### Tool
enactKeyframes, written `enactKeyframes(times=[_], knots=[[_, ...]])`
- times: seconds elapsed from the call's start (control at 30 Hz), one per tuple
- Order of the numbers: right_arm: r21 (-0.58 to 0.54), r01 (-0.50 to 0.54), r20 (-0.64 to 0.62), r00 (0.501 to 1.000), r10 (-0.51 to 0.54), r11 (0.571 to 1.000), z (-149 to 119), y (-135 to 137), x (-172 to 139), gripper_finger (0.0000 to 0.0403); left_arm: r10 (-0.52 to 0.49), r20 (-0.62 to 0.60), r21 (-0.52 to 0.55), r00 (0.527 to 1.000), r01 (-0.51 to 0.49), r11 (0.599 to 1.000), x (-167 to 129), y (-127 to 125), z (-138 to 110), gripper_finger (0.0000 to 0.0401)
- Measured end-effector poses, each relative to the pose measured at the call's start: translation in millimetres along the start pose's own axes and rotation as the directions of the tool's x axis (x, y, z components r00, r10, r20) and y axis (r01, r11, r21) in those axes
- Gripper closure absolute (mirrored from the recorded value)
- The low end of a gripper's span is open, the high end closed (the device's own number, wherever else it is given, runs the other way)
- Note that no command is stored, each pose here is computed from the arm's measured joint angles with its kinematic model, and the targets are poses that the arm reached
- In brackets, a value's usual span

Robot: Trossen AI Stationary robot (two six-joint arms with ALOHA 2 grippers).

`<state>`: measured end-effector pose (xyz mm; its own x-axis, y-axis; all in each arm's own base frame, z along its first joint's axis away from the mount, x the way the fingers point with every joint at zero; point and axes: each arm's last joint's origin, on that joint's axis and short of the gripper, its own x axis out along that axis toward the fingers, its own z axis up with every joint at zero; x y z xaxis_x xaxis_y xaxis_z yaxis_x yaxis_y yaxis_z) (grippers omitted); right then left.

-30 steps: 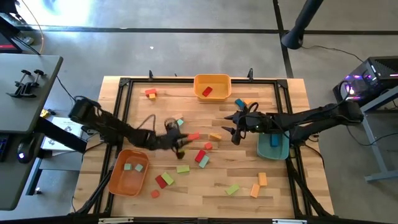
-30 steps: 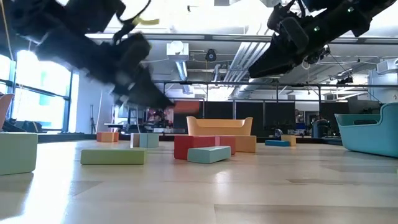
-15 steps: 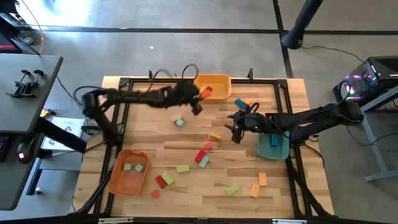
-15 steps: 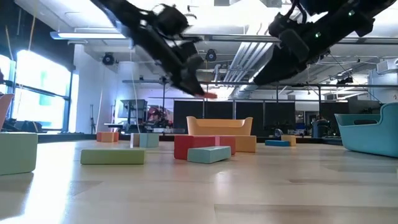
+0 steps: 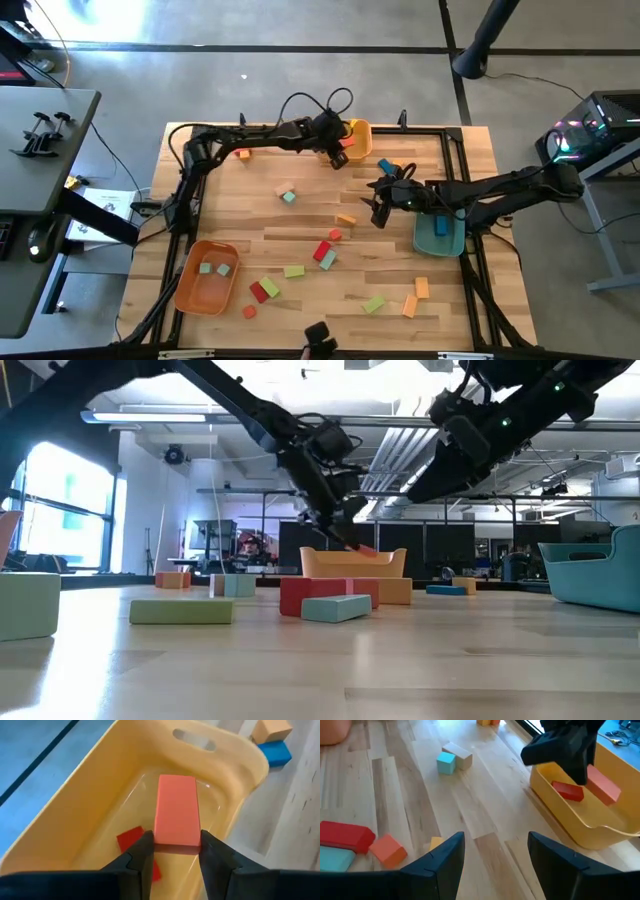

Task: Sort blocks by size
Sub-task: Put the orange thin rectangular block into the yellow bin, then put the yellow thick rectangular block into the blue bin

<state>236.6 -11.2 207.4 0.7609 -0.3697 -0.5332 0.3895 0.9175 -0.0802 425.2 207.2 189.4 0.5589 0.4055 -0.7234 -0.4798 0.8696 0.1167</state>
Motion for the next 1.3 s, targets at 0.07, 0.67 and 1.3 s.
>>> enactKeyframes(times=[0.07, 0.67, 1.3], knots=[[0.001, 0.000, 0.002, 1.000, 0.000, 1.000, 0, 0, 0, 0.0188, -0.001, 0.016, -0.005, 1.000, 0.001, 1.000, 4, 2, 4, 0.0272], [0.037, 0.013, -0.074, 0.997, -0.011, 0.999, -7, -1, 0, 0.0188, -0.033, 0.036, 0.038, 0.999, 0.031, 0.999, -28, 26, 12, 0.0223], [-0.075, -0.245, -0.029, 0.969, 0.244, 0.967, -14, 57, 48, 0.0188, -0.215, 0.433, 0.200, 0.876, 0.139, 0.970, -131, -99, -130, 0.0272]])
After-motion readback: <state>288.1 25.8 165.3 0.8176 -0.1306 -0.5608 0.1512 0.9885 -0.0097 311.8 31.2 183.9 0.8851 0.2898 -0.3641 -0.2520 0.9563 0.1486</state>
